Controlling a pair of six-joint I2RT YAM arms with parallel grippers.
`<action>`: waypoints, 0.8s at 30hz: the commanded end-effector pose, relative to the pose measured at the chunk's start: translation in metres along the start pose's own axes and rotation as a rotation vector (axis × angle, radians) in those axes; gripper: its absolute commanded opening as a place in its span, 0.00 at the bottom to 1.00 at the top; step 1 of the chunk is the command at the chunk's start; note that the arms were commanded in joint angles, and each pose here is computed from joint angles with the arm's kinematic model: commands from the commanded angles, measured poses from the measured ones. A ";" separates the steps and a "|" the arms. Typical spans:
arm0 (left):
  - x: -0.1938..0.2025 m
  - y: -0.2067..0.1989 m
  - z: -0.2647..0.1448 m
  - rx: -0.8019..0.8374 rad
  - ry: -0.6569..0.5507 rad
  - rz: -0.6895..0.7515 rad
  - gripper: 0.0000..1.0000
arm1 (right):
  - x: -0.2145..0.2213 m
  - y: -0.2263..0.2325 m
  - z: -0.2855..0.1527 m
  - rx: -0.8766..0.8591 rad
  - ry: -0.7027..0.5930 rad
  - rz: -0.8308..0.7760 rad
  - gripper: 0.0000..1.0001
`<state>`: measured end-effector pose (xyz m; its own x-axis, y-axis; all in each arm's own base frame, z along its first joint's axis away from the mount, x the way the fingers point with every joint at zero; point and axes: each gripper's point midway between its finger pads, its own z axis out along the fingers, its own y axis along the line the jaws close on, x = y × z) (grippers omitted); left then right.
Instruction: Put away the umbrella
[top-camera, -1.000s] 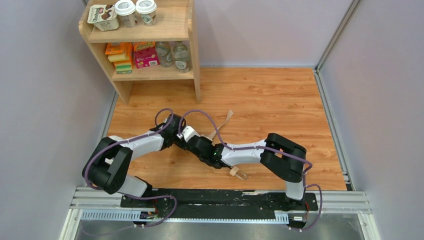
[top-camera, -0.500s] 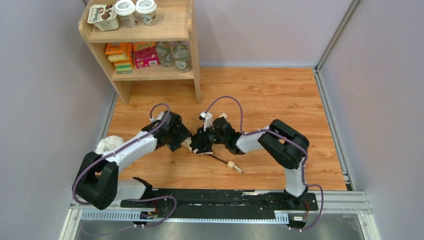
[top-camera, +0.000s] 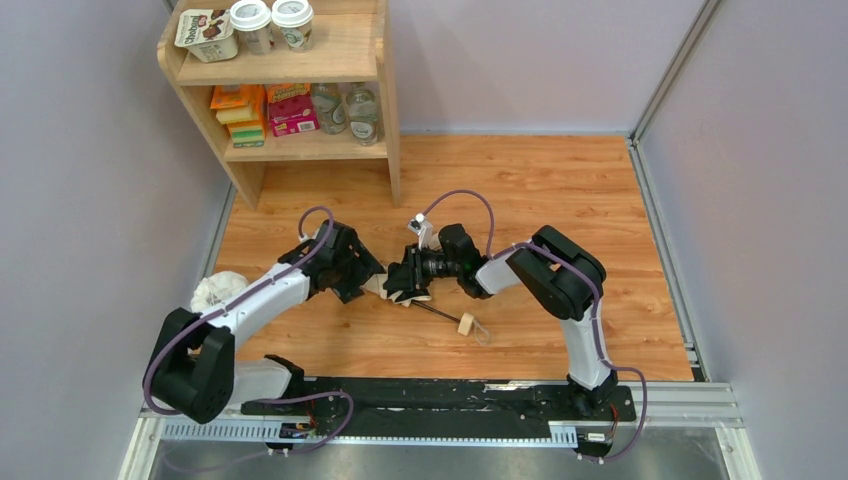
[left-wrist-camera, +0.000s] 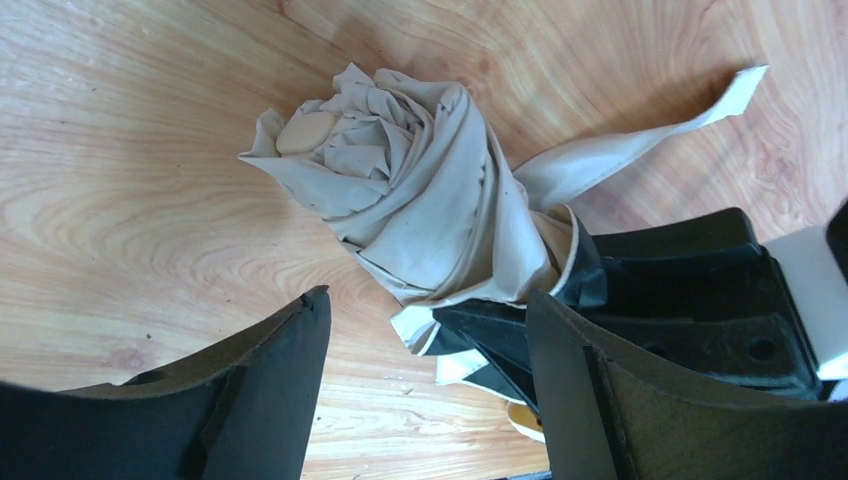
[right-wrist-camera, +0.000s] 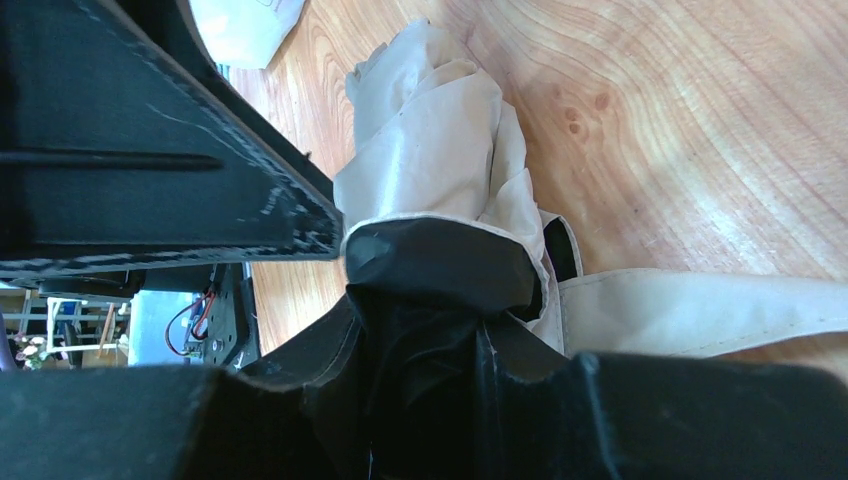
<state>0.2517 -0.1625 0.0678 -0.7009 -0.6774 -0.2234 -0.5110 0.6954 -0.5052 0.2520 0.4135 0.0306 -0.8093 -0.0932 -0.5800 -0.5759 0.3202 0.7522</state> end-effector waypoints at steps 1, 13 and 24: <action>-0.001 -0.016 0.010 0.056 0.008 -0.039 0.78 | 0.140 -0.070 -0.041 0.281 0.391 0.263 0.00; -0.012 0.006 0.033 -0.002 -0.089 -0.084 0.79 | 0.133 -0.069 -0.042 0.289 0.393 0.228 0.00; 0.024 0.093 0.065 -0.216 -0.016 -0.086 0.44 | 0.112 -0.050 -0.039 0.290 0.394 0.154 0.00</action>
<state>0.2678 -0.1678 0.0253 -0.6194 -0.7600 -0.1969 -0.5663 0.6062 -0.5584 0.2526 0.4125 0.0327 -0.8135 -0.1314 -0.5666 -0.5728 0.3496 0.7414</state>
